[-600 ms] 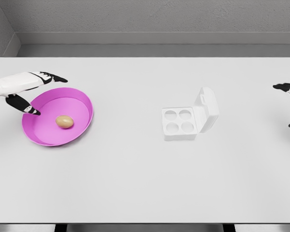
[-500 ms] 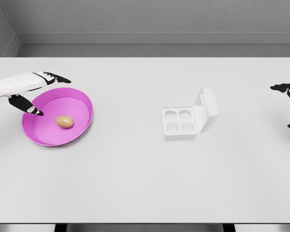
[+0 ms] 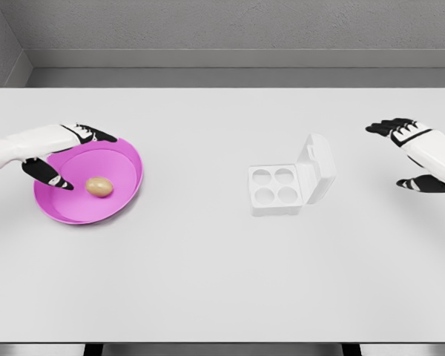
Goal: Pack egg into the box and close the box lid
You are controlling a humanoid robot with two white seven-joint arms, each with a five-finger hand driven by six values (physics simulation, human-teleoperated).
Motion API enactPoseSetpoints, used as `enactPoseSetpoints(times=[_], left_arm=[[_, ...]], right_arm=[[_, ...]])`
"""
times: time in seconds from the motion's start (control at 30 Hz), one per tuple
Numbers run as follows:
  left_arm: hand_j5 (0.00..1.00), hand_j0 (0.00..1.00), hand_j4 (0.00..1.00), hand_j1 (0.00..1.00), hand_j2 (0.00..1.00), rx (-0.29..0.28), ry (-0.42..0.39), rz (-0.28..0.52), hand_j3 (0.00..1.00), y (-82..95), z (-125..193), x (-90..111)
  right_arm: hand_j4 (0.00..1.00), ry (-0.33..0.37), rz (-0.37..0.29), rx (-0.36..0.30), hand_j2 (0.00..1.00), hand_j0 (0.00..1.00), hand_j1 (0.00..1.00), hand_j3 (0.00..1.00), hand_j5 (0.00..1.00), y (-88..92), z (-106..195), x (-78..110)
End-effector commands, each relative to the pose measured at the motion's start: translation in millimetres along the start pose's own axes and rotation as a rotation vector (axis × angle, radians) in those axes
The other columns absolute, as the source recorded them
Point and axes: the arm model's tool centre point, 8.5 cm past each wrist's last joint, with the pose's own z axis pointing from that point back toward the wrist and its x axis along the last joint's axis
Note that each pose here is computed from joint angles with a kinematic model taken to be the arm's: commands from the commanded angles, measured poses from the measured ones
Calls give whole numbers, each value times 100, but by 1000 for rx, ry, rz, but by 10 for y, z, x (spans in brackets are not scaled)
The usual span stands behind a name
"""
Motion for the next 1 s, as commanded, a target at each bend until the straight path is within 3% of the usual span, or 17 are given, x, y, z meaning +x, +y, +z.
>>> enactPoseSetpoints(times=[0.0,0.13,0.3,0.6,0.73,0.97], left_arm=[[100,100,100,100,100,5,-1,5,100,6,-2,4],[100,100,100,100,100,-27,-1,14,100,-97,-14,0],[100,100,100,100,100,-43,-7,-23,100,-87,-62,21],[100,100,100,100,100,-34,-24,-88,100,99,-80,104],[100,100,100,100,100,-109,-30,-149,100,195,-120,156],[100,100,100,100,100,-117,-25,-133,100,147,-118,131]], right_arm=[[100,-3,1,9,100,100,100,100,100,40,-27,24],[100,-24,-7,37,100,100,100,100,100,127,-82,79],[100,-26,-12,48,100,100,100,100,100,162,-89,86],[100,-21,-17,52,100,100,100,100,100,180,-78,66],[100,-13,-21,56,100,100,100,100,100,193,-70,39],[100,-5,-28,63,100,100,100,100,100,221,-64,9]])
